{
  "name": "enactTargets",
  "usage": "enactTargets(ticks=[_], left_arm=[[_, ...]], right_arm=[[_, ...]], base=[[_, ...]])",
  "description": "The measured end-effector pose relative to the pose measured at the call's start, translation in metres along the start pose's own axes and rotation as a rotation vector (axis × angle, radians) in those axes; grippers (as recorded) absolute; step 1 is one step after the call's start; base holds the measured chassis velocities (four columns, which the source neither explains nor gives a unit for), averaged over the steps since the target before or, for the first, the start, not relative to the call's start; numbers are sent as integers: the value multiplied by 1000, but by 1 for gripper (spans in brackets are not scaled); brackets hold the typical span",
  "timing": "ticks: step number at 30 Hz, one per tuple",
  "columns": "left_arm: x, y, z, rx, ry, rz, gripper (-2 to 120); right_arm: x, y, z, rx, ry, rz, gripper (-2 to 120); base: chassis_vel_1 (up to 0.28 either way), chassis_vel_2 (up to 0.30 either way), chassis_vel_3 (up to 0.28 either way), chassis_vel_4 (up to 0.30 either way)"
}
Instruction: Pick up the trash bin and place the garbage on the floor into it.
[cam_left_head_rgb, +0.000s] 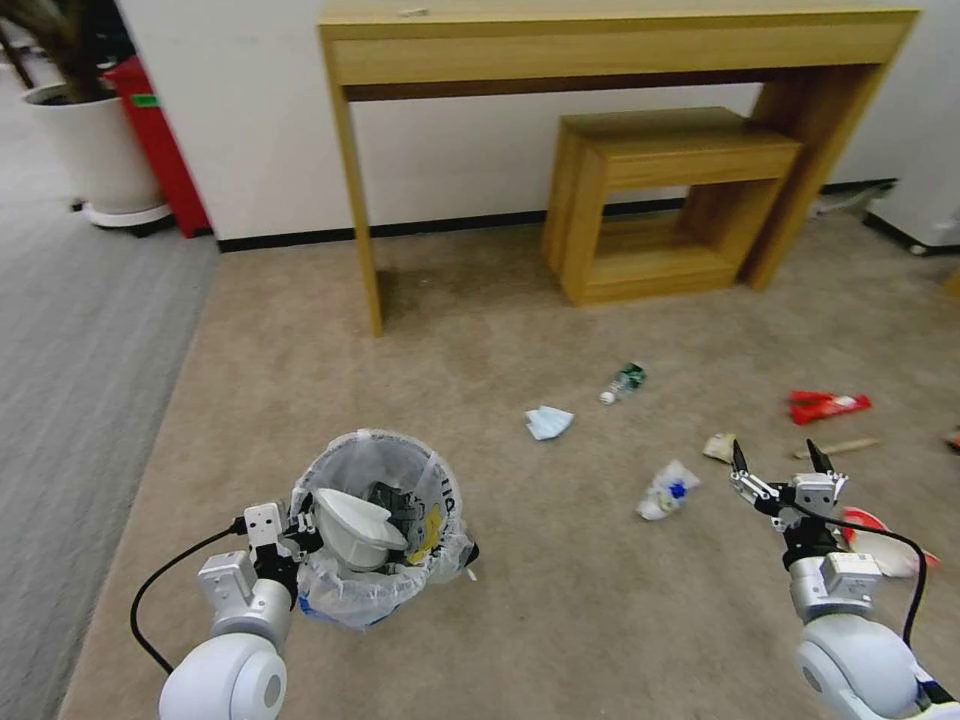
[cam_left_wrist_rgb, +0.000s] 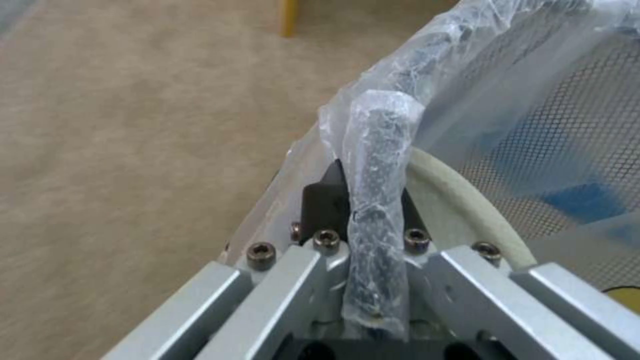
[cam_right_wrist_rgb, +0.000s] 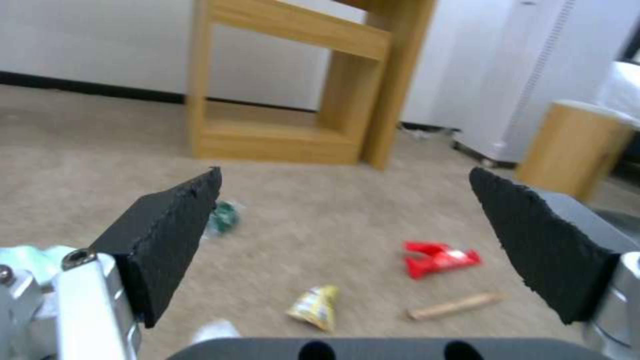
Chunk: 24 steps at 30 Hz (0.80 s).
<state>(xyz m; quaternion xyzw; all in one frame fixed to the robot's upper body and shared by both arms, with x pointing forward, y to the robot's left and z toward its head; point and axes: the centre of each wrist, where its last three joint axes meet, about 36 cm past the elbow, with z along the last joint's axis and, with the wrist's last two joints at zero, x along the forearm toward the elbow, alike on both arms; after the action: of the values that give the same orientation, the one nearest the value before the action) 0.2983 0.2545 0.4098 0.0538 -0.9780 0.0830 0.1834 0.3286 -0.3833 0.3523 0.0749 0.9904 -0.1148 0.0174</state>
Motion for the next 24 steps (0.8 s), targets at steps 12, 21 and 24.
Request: enactTargets(ticks=[12,21,24], left_arm=[[0,0,-1,28,-1,-4,1],[1,-1,-2,36,-9,-1,1],[1,-1,-2,38,-10,0,1]], right_arm=[[-1,1,1,0,-4,-16,94],[0,2,0,0,-3,-19,87],[0,2,0,0,-4,-19,86]], base=[[-28,-29,-25,-29],[0,0,0,0],[-28,39,27,-19]])
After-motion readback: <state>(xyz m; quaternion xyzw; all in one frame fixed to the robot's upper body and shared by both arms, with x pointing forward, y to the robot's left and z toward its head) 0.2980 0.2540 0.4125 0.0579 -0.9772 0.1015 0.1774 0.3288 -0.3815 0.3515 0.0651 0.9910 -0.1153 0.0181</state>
